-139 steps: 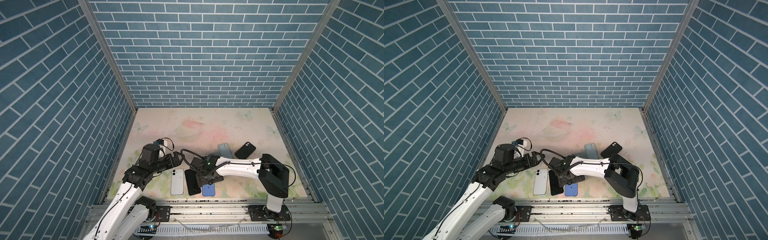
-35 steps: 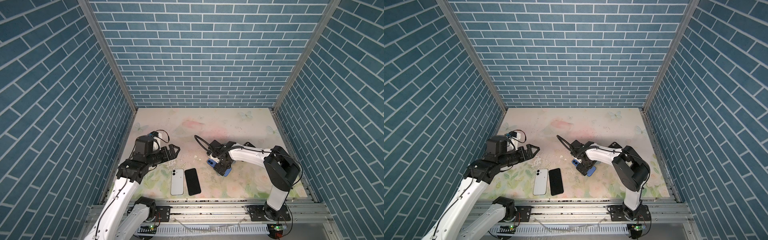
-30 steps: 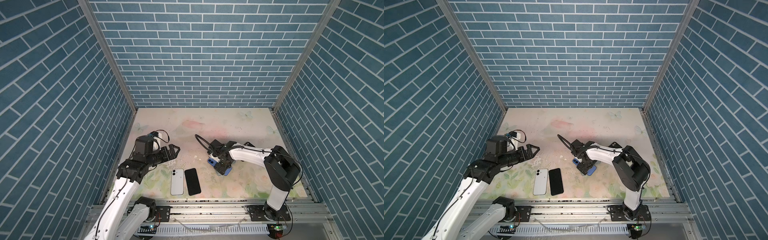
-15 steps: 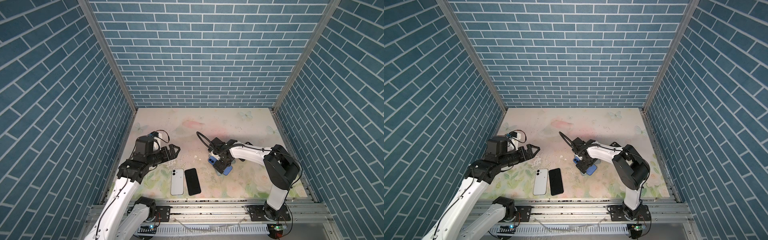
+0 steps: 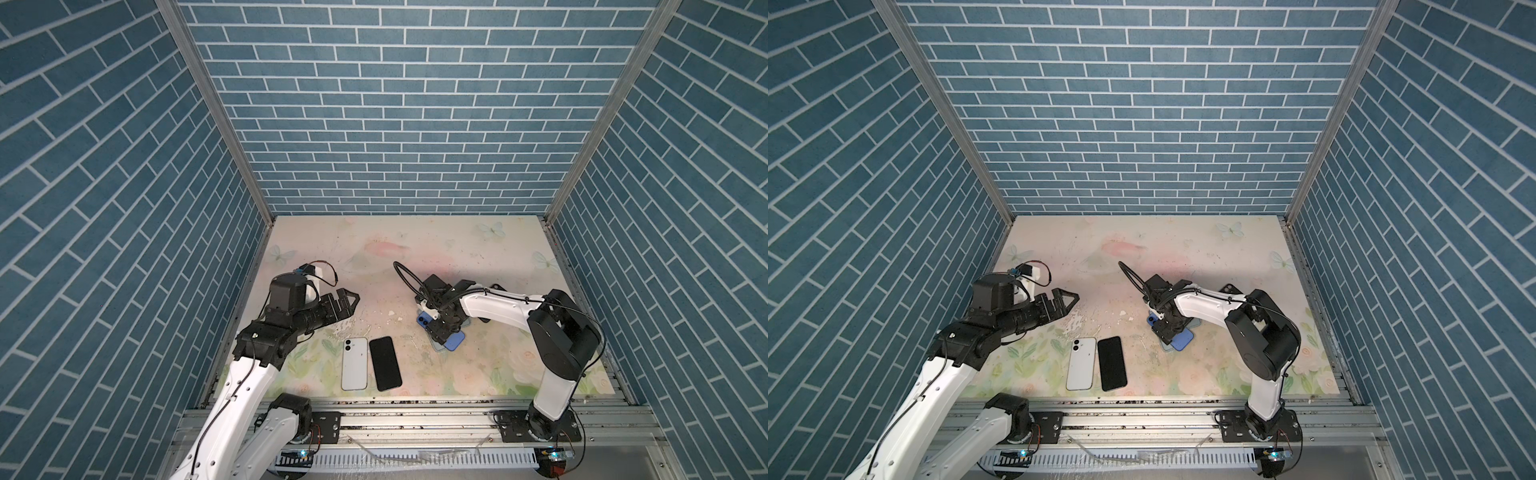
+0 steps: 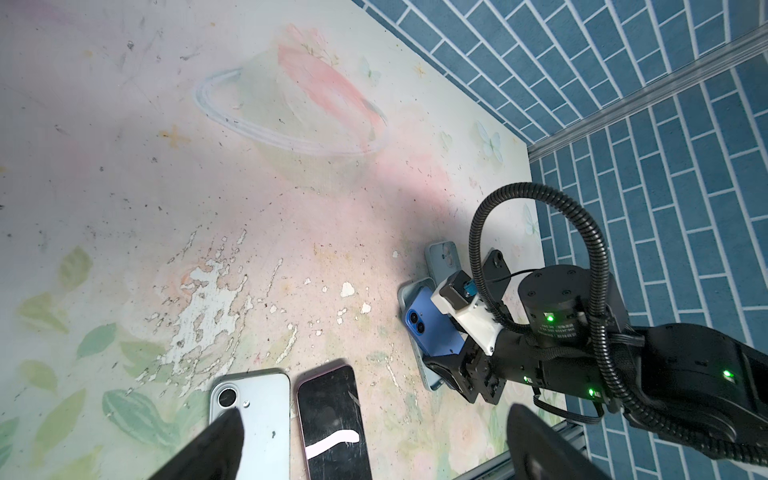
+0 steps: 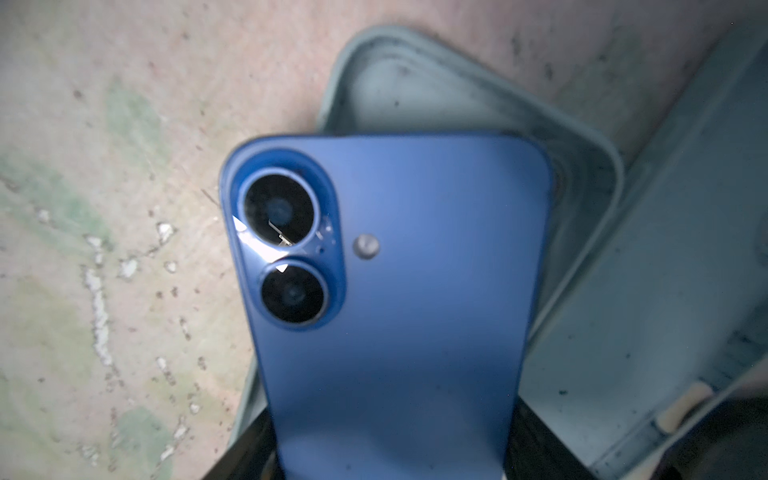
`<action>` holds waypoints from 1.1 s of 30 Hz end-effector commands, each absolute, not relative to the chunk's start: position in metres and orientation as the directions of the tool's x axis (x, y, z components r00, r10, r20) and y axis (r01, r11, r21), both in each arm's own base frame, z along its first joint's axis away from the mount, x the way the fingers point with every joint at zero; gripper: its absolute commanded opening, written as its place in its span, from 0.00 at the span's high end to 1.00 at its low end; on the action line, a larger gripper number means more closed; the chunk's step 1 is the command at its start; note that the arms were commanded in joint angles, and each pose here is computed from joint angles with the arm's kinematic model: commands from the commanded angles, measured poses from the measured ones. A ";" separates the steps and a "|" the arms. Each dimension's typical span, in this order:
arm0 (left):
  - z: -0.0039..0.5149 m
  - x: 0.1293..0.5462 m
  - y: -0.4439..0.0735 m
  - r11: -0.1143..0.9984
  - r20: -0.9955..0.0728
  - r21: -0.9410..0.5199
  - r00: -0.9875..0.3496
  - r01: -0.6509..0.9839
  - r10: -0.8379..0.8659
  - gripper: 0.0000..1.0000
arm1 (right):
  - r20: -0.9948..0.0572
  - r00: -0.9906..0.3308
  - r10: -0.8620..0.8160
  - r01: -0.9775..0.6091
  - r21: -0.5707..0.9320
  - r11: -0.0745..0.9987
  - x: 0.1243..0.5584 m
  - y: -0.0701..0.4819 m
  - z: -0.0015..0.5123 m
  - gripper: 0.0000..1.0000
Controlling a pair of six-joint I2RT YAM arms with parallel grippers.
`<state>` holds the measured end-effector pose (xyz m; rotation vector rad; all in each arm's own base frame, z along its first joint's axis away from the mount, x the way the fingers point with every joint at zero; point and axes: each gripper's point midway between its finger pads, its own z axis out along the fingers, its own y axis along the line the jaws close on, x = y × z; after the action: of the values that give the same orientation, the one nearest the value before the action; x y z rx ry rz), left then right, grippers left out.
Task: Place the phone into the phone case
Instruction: 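Carry the blue phone toward the left gripper while the left arm reaches in, then grasp the blue phone's edge with the left gripper and lift it together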
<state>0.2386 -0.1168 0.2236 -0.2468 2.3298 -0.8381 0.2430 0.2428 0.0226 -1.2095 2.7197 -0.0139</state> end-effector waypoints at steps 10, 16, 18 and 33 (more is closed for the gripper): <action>0.208 0.249 -0.168 0.625 -0.369 -0.779 -0.842 0.050 -0.393 0.28 | -0.381 -0.684 -0.622 -0.688 0.052 0.724 0.232 0.255 0.106 0.39; 0.202 0.250 -0.240 0.527 -0.317 -0.841 -0.900 0.121 -0.298 0.37 | -0.429 -0.710 -0.559 -0.684 0.231 0.692 0.202 0.269 0.130 0.42; 0.196 0.250 -0.260 0.516 -0.300 -0.848 -0.914 0.123 -0.274 0.37 | -0.433 -0.707 -0.559 -0.688 0.242 0.684 0.196 0.271 0.134 0.43; 0.190 0.255 -0.333 0.474 -0.268 -0.868 -0.943 0.147 -0.197 0.59 | -0.474 -0.690 -0.547 -0.702 0.253 0.665 0.180 0.273 0.156 0.43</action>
<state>0.2487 -0.3246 0.1723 -0.0624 2.4660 -1.4202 0.1825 0.2758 0.1460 -1.0236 2.5362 0.5807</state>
